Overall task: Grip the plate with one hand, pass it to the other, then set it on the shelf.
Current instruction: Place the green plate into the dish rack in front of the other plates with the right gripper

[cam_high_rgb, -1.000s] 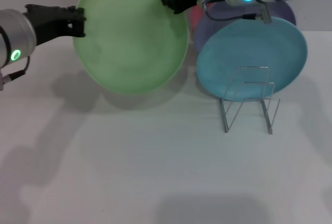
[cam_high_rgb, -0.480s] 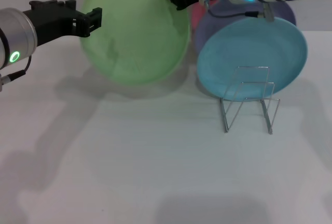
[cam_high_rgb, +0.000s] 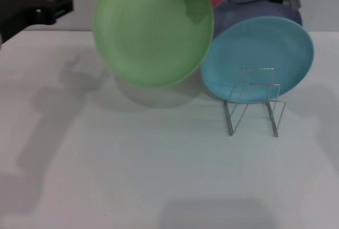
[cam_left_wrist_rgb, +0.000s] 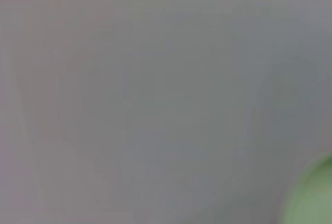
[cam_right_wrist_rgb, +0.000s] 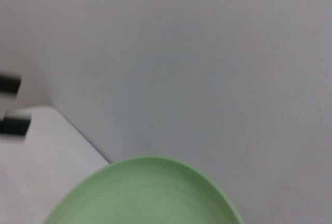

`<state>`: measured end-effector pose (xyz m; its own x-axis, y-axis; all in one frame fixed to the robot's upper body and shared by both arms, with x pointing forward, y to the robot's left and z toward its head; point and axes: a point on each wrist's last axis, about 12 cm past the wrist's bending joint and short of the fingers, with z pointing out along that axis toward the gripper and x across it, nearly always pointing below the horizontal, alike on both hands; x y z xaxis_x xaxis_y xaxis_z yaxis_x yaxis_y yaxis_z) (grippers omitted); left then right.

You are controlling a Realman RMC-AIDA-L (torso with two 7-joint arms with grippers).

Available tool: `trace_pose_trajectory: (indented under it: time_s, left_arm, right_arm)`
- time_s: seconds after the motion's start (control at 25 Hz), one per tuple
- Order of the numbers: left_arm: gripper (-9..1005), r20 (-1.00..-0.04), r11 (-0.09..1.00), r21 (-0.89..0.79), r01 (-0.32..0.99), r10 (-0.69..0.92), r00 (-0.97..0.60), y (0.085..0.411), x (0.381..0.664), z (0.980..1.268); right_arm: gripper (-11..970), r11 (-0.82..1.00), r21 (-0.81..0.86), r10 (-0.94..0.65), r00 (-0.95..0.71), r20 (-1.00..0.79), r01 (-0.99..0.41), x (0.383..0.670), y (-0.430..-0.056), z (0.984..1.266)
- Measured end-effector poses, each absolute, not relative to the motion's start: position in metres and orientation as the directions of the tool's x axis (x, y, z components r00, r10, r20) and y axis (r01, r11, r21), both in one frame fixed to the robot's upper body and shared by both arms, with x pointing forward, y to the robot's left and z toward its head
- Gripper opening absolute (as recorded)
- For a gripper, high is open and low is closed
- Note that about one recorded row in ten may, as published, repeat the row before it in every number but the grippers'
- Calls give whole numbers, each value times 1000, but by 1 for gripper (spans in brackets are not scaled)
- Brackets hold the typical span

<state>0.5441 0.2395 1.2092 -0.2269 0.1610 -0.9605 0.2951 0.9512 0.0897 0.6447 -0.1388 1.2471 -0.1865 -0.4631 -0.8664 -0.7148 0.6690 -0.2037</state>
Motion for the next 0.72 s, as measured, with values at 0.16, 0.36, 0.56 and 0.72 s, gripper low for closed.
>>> trace_pose_trajectory:
  time_s: [0.16, 0.36, 0.56, 0.72]
  left_arm:
    - [801, -976, 965, 105, 241, 147, -160, 249, 541, 1198]
    - [799, -989, 975, 115, 189, 131, -73, 252, 537, 1180]
    - [797, -993, 983, 113, 144, 115, -5, 255, 532, 1164]
    - [796, -993, 987, 114, 117, 110, 41, 257, 528, 1153]
  right_arm:
    - [39, 603, -364, -570, -65, -819, -710, 631, -147, 1259]
    - [39, 515, -526, -647, 96, -756, -677, 611, -156, 1276]
    - [38, 413, -600, -688, 197, -699, -685, 594, -163, 1283]
    - [38, 339, -670, -731, 264, -630, -661, 579, -174, 1286]
